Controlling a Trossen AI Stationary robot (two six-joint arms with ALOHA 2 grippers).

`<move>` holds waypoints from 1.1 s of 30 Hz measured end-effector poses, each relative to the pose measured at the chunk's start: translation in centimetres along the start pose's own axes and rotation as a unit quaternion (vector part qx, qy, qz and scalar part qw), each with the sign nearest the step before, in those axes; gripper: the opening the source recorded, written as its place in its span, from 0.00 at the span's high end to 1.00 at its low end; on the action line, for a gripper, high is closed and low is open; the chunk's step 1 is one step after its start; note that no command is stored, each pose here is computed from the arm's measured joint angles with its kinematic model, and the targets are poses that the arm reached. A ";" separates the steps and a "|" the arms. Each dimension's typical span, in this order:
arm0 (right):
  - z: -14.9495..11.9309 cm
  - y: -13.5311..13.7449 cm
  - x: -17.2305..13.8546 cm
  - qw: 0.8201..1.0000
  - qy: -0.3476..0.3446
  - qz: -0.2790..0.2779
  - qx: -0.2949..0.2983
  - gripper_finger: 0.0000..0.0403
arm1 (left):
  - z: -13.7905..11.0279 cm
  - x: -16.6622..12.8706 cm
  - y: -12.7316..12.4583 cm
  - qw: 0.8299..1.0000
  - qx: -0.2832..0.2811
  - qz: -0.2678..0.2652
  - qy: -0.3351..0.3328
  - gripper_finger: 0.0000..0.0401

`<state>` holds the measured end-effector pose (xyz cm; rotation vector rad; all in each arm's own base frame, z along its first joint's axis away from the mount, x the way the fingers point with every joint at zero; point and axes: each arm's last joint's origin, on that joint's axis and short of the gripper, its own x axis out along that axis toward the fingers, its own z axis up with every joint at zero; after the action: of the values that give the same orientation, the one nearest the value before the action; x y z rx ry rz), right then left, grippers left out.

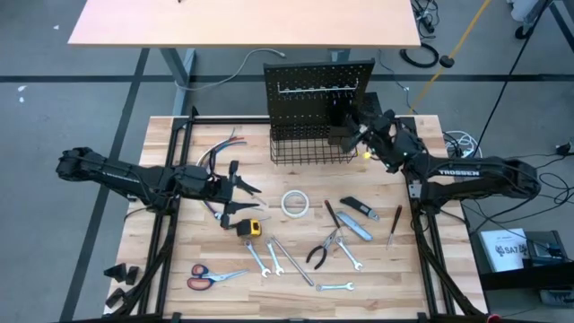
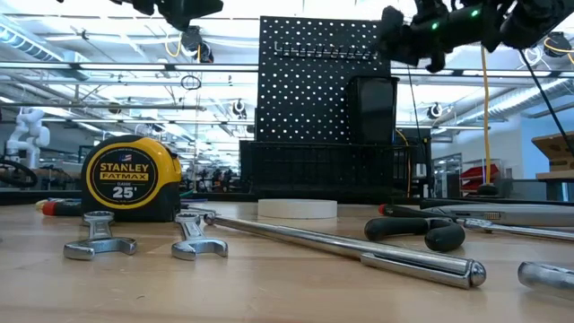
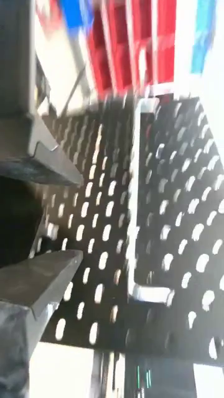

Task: Hang tools onto peg board
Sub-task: Put the wrench into the black bin on the peg board

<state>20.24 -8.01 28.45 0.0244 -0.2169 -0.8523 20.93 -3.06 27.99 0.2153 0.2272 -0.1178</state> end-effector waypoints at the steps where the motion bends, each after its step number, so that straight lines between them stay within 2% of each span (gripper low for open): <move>1: 0.1 0.4 -0.3 0.999 0.004 0.033 0.012 0.56 | 0.0 0.0 0.0 1.000 -0.001 0.000 0.000 0.56; 4: 0.0 1.7 -1.5 0.985 0.043 0.163 0.046 0.55 | 0.0 0.0 0.0 1.000 -0.001 0.000 0.000 0.56; 7: -1.1 3.3 -2.8 0.952 0.128 0.256 0.108 0.55 | 0.0 0.0 0.0 1.000 -0.001 0.000 0.000 0.56; 12: -4.0 6.8 -6.0 0.886 0.294 0.322 0.156 0.58 | 0.0 0.0 0.0 1.000 -0.003 0.000 0.000 0.56; 18: -6.1 10.6 -10.0 0.822 0.390 0.366 0.196 0.61 | 0.0 0.0 -0.1 1.000 -0.015 -0.012 0.000 0.56; 22: -7.4 12.6 -12.2 0.803 0.415 0.376 0.204 0.62 | -0.8 0.5 -0.8 0.993 -0.035 -0.107 0.023 0.56; 25: -8.4 14.0 -13.6 0.786 0.421 0.399 0.214 0.63 | -1.5 2.0 -1.5 0.984 -0.060 -0.165 0.036 0.56; 27: -9.1 15.0 -14.4 0.778 0.426 0.410 0.210 0.64 | -2.3 3.5 -2.2 0.980 -0.068 -0.177 0.056 0.56; 31: -9.6 17.5 -15.2 0.776 0.432 0.420 0.188 0.65 | -4.7 6.1 -4.0 0.971 -0.054 -0.203 0.111 0.56; 33: -9.7 19.1 -15.2 0.777 0.432 0.426 0.168 0.66 | -5.5 6.7 -4.8 0.967 -0.065 -0.206 0.137 0.56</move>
<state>26.70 15.31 18.30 0.6062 0.4830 0.1806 25.56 -7.04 20.21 0.0496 0.5538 -0.4866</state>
